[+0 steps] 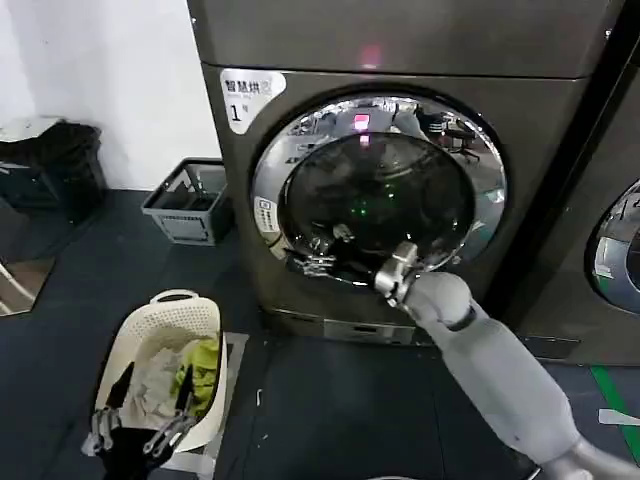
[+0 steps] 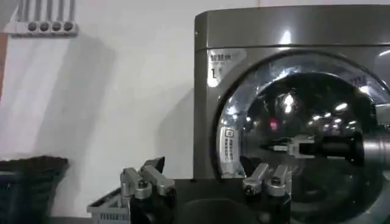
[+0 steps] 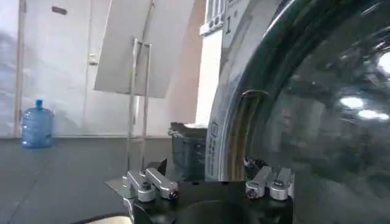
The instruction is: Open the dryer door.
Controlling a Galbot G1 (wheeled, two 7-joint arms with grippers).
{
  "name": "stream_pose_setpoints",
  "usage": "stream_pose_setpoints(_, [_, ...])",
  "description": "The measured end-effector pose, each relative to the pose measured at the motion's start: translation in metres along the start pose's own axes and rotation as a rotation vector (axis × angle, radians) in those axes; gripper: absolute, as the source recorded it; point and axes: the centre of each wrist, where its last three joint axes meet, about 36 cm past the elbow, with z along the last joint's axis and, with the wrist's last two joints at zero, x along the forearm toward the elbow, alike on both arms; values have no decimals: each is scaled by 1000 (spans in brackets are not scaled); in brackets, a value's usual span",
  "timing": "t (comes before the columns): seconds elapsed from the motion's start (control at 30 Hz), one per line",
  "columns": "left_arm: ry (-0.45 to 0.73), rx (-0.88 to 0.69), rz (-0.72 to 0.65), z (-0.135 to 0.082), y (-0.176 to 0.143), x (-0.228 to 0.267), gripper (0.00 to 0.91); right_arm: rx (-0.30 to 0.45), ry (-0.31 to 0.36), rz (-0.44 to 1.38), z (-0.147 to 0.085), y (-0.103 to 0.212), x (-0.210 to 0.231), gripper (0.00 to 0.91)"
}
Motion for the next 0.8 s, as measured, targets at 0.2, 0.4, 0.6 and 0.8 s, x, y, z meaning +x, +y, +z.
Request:
stream_pose_setpoints(0.2, [7, -14, -30, -1, 1, -1, 907, -33, -8, 12, 9, -3, -20, 907])
stream_pose_setpoints(0.4, [12, -27, -32, -1, 1, -1, 907, -48, -5, 6, 16, -7, -34, 907])
stream_pose_setpoints(0.6, [25, -60, -36, -1, 0, 1, 907, -59, -1, -2, 20, -12, -44, 907])
stream_pose_setpoints(0.8, [44, -42, -41, -5, 3, -4, 907, -62, -6, -43, 16, -17, -49, 907])
